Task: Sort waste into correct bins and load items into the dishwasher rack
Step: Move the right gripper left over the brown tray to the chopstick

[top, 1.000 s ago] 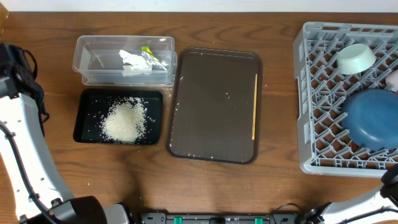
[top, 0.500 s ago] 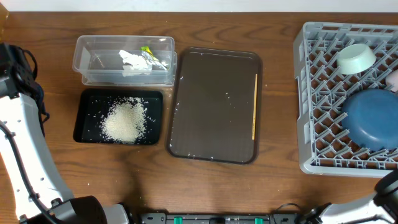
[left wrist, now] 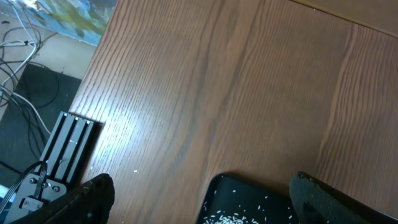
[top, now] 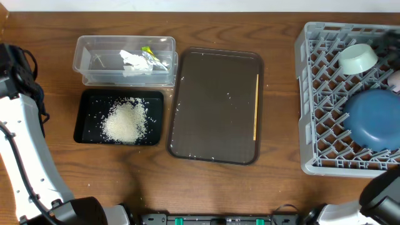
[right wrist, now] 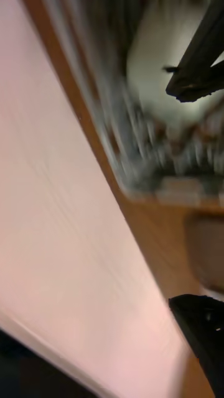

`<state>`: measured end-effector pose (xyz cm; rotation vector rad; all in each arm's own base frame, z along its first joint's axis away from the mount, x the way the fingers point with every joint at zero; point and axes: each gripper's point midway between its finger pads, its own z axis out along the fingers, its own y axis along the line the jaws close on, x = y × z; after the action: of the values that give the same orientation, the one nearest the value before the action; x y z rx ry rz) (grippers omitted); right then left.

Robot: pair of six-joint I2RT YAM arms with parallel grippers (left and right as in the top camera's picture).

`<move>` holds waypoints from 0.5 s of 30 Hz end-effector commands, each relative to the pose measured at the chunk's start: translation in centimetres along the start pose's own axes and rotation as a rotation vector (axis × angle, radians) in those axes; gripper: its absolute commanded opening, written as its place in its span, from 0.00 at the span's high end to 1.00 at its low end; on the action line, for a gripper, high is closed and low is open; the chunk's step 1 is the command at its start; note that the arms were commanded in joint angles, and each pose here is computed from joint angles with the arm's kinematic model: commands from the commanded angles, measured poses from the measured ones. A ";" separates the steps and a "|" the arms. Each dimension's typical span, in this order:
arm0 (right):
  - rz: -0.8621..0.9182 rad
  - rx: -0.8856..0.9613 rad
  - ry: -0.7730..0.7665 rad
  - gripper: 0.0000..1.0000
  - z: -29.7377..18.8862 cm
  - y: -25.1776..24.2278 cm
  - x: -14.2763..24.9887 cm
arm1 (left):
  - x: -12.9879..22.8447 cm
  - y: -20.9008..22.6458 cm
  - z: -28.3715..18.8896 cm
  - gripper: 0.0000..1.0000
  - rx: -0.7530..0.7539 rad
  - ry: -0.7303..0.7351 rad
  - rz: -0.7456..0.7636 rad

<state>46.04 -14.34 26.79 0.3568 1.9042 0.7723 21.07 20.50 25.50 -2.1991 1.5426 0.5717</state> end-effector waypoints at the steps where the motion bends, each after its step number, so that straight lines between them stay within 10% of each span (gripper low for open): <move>1: -0.052 -0.181 0.141 0.03 4.2 6.5 4.2 | -0.3 0.3 -0.1 0.08 -0.001 -0.009 -0.021; 15: -0.366 0.361 0.343 0.33 12.7 15.1 21.4 | -0.3 0.3 -0.1 0.08 -0.001 -0.009 -0.021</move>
<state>45.87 15.12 18.63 0.0124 2.3639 0.5532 21.06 20.50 25.51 -2.1991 1.5427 0.5724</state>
